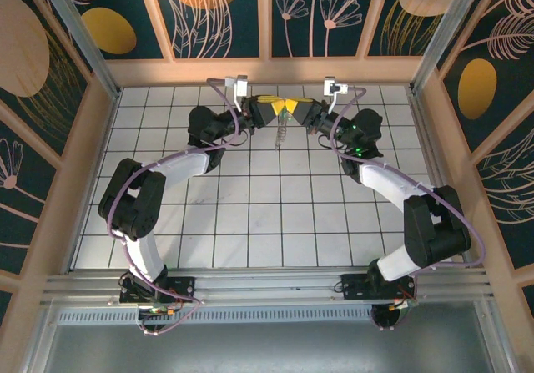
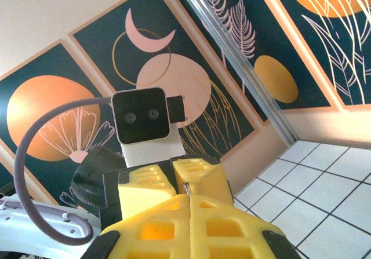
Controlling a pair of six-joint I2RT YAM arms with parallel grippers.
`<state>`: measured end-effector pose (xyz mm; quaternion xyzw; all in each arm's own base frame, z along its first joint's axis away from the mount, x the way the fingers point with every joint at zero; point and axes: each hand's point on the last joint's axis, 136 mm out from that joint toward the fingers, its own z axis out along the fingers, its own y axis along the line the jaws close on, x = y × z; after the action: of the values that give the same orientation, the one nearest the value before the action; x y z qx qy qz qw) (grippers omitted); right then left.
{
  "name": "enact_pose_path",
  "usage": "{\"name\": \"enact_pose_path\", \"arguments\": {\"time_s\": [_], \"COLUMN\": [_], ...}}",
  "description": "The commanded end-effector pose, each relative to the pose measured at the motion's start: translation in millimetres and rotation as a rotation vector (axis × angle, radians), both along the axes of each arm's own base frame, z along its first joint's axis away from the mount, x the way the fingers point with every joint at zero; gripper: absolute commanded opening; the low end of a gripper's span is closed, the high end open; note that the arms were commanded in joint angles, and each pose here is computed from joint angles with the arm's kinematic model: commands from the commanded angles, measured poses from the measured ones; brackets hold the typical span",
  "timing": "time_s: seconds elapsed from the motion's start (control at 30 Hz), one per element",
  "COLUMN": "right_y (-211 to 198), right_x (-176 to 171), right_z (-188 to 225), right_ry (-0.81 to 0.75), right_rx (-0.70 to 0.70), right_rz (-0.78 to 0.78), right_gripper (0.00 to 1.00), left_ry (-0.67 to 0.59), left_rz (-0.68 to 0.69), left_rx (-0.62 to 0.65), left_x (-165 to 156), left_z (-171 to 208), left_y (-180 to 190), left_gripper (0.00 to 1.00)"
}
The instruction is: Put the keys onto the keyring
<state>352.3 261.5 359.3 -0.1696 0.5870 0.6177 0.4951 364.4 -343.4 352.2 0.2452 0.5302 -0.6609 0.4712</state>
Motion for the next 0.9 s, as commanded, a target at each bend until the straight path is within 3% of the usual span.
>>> {"name": "enact_pose_path", "arguments": {"time_s": [0.0,0.5,0.87], "right_y": [-0.9,-15.3,-15.5], "right_x": [0.9,22.7,39.9], "right_z": [11.3,-3.5,-27.0], "right_ry": [-0.062,-0.047,-0.041], "right_rx": [-0.026,-0.127,-0.274], "right_rz": [0.009,0.028,0.117], "right_gripper": [0.0,0.0,0.0], "left_ry": [-0.069,-0.109,-0.162], "left_rz": [0.016,0.107,-0.018], "left_rx": [0.054,0.17,0.332], "left_x": [-1.6,24.4,34.4], "left_z": [5.9,3.6,-9.5], "left_y": [-6.0,17.3,13.9], "left_gripper": [0.21,0.35,0.36]}}
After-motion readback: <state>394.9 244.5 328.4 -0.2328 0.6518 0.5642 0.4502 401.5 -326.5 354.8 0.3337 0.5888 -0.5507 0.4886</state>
